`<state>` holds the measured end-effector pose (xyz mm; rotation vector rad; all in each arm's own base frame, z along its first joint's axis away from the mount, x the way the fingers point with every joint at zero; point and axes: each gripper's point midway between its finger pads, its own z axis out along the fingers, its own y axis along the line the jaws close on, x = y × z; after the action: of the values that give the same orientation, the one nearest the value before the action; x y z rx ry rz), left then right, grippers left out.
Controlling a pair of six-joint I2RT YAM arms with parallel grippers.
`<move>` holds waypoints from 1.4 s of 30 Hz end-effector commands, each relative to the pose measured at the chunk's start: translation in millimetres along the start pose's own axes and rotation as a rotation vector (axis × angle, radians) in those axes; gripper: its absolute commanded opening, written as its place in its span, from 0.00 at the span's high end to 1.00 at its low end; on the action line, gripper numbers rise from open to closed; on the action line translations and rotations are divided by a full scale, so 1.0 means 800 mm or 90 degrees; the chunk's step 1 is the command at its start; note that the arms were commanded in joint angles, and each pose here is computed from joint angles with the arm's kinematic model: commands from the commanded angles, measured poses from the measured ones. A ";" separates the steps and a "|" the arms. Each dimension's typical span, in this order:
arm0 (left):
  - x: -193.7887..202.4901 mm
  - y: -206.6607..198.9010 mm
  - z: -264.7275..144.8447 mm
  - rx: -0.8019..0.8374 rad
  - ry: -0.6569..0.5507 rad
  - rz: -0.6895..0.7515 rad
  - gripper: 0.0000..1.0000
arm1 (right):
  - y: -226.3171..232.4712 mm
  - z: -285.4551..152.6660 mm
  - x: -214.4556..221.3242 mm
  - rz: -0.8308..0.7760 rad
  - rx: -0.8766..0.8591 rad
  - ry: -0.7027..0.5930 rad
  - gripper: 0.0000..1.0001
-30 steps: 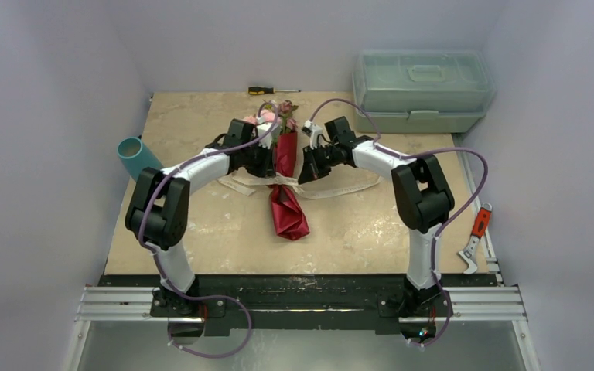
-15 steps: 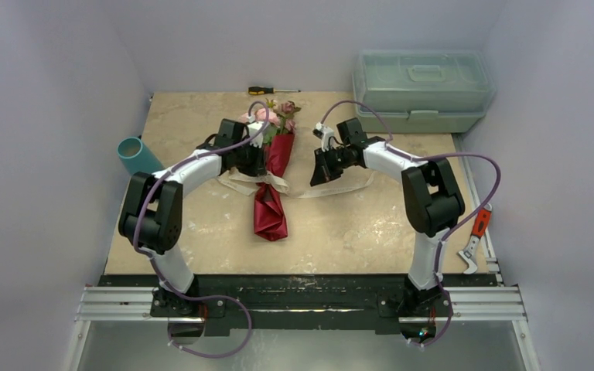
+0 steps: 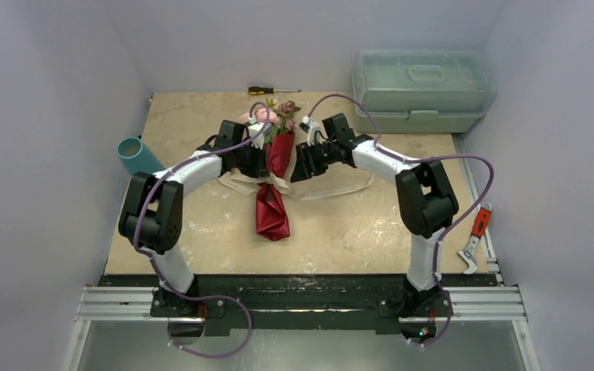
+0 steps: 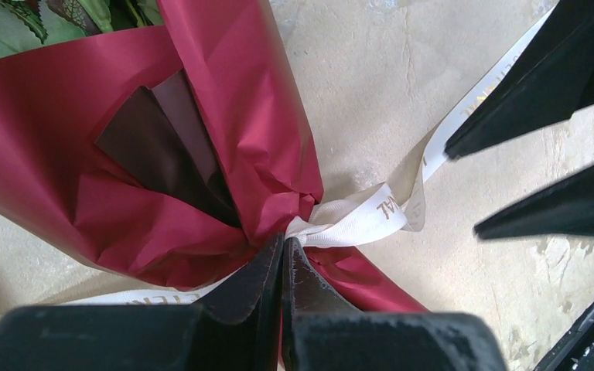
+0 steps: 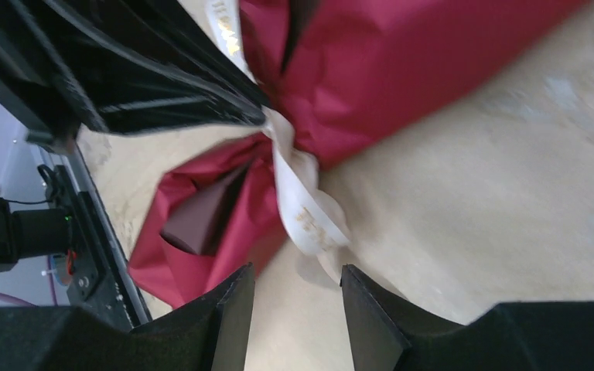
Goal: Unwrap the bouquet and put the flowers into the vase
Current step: Untie the ribbon from the wrapping paper.
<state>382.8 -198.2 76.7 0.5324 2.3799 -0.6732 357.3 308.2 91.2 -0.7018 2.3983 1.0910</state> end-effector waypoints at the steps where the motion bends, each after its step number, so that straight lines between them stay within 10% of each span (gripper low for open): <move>1: -0.020 -0.013 -0.006 0.023 -0.036 0.004 1.00 | 0.035 0.025 -0.033 -0.023 -0.034 -0.036 0.51; 11: -0.019 -0.012 -0.002 0.024 -0.036 -0.003 1.00 | 0.028 0.066 -0.032 -0.047 0.000 -0.023 0.61; 18: -0.018 -0.012 -0.003 0.023 -0.032 -0.001 1.00 | 0.018 0.051 -0.028 -0.085 0.029 -0.013 1.00; 26: -0.015 -0.011 -0.002 0.027 -0.030 -0.003 1.00 | 0.013 0.012 -0.031 -0.114 0.049 -0.038 0.99; 32: -0.018 -0.012 0.000 0.033 -0.031 -0.006 1.00 | 0.043 0.038 -0.058 -0.097 0.008 -0.071 0.60; 42: -0.019 -0.012 0.000 0.032 -0.031 -0.008 1.00 | 0.036 0.075 -0.052 -0.093 0.000 -0.037 0.63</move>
<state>381.4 -203.0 79.2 0.5174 2.3769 -0.7154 376.1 374.9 81.2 -0.8182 2.2950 1.0205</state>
